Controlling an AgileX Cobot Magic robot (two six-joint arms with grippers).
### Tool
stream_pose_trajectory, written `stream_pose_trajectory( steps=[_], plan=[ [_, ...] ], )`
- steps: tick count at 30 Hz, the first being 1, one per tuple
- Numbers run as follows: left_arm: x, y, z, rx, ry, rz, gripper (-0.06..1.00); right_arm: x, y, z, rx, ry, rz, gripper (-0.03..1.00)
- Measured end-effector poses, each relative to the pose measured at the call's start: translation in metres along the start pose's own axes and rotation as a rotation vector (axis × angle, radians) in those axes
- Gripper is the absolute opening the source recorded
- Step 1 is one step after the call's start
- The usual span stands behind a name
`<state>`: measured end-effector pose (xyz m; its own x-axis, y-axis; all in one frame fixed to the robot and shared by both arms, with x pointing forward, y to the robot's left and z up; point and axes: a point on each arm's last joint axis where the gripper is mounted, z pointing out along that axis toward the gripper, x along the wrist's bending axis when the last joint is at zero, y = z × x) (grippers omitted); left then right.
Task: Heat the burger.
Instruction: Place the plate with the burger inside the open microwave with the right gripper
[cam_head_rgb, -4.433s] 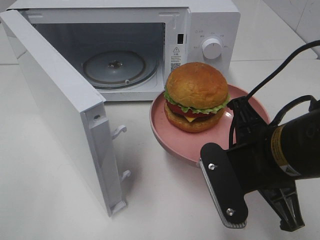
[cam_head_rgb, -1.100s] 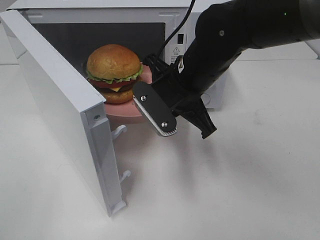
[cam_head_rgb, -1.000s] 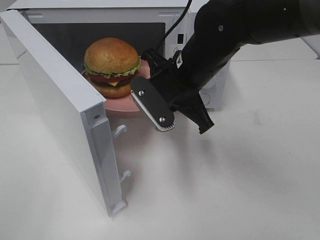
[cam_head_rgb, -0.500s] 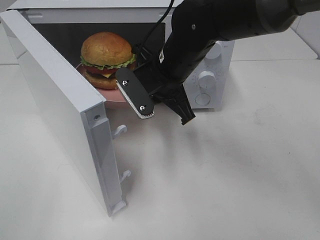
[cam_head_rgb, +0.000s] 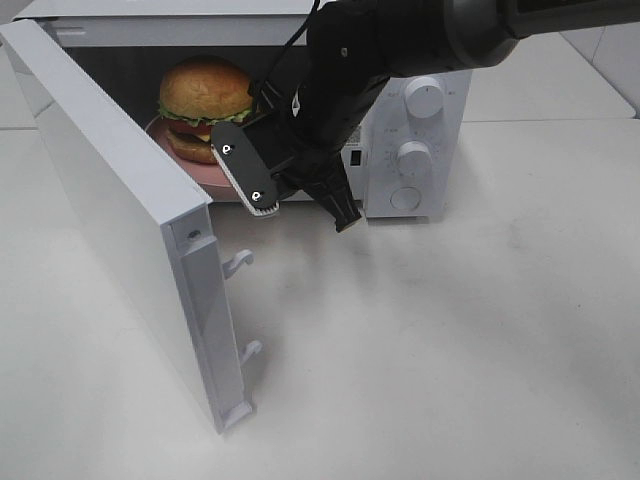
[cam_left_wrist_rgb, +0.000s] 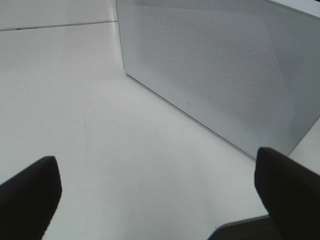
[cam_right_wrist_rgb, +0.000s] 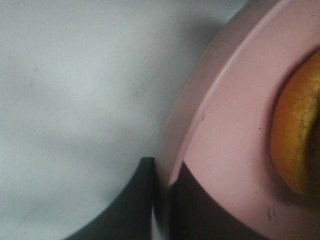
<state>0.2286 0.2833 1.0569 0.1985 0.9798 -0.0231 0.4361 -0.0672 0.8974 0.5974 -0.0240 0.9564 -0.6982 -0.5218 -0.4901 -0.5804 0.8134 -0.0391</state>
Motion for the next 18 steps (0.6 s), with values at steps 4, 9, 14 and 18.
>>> stream_pose_trajectory(
  steps=[4, 9, 14, 18],
  plan=[
    [0.000, 0.000, 0.000, 0.000, 0.000, 0.000, 0.98, -0.007, 0.000, 0.011, 0.007, 0.004, 0.018, 0.07],
    [0.000, 0.000, 0.000, 0.000, 0.000, 0.000, 0.98, -0.016, 0.000, 0.019, 0.016, 0.001, 0.040, 0.07],
    [0.000, 0.000, 0.000, 0.000, 0.000, 0.000, 0.98, -0.024, 0.000, 0.028, 0.022, -0.010, 0.050, 0.07],
    [0.000, 0.000, 0.000, 0.000, 0.000, 0.000, 0.98, -0.028, 0.000, 0.038, 0.029, -0.004, 0.046, 0.07]
  ],
)
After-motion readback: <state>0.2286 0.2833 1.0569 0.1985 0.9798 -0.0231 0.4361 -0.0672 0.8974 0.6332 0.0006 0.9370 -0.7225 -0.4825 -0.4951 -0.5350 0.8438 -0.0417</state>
